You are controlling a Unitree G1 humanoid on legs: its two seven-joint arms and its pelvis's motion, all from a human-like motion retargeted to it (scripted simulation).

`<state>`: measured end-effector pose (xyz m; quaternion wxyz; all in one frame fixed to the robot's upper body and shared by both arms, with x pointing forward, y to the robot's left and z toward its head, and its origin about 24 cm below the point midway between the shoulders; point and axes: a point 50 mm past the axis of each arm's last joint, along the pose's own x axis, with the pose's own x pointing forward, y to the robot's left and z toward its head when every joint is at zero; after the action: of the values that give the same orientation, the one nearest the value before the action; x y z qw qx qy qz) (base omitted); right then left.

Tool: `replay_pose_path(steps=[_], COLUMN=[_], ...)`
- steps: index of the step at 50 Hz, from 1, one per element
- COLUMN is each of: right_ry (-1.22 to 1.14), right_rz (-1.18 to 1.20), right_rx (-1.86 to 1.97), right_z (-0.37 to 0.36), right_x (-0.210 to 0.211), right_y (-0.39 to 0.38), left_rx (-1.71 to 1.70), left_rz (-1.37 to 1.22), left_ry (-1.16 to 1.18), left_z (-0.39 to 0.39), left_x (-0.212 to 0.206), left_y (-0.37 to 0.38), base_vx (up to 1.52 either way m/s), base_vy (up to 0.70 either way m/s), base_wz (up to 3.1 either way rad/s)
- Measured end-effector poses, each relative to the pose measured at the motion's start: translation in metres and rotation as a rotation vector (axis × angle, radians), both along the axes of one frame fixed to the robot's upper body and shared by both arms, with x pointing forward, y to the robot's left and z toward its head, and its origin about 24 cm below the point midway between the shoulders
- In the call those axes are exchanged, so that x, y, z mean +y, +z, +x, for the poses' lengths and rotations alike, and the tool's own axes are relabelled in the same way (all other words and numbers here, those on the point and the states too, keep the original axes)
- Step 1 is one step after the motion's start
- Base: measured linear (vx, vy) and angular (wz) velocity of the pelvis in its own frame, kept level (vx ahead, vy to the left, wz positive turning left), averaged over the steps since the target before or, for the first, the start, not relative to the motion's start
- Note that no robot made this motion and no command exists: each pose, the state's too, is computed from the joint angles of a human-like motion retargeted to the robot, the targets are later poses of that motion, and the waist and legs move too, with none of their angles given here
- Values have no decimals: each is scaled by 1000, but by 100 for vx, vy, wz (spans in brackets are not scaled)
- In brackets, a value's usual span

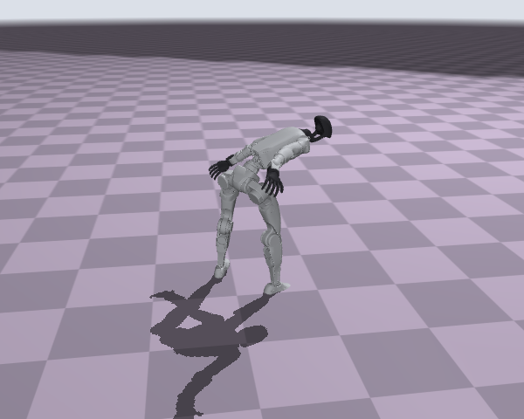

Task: Upper body actions

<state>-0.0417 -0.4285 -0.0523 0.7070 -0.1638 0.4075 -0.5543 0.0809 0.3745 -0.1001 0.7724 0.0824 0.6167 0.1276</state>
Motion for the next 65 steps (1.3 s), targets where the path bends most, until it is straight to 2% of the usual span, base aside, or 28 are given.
replay_pose_path(steps=[5, 10, 15, 22, 26, 30, 40, 47, 53, 60, 65], right_ry=[104, 207, 317, 424, 395, 380, 665, 792, 776, 790, 757], right_rz=[-37, -102, -200, -274, -280, -236, -69, -135, -97, -160, -148], right_rx=[74, 163, 144, 76, 24, -29, 73, 99, 59, 165, 186], right_z=[23, 50, 102, 165, 178, 196, 278, 320, 316, 278, 247], right_x=[-14, -33, -50, -60, -63, -59, -27, -2, -1, -16, -10], right_y=[12, 32, 63, 102, 114, 117, 138, 158, 148, 129, 88], left_rx=[344, 602, 809, 1022, 1056, 1008, 781, 784, 763, 729, 652], left_rz=[-72, -97, -100, -86, -65, -11, -37, -52, -65, -188, -290], left_ry=[35, 253, 390, 422, 401, 354, 32, 62, 72, 15, 91], left_z=[-97, -180, -246, -306, -304, -277, -200, -198, -197, -187, -173], left_x=[-1, -14, -42, -96, -105, -94, -74, -77, -84, -97, -113], left_y=[-7, 2, 13, 22, 17, 6, -27, -27, -31, -39, -48], base_vx=[-57, -47, -42, -38, -36, -35, -7, 0, 6, 8, 5], base_vy=[10, 16, 20, 7, -28, -40, -29, -19, -1, 6, 12], base_wz=[130, 107, 102, 112, 94, 68, 47, 11, -32, -56, -86])
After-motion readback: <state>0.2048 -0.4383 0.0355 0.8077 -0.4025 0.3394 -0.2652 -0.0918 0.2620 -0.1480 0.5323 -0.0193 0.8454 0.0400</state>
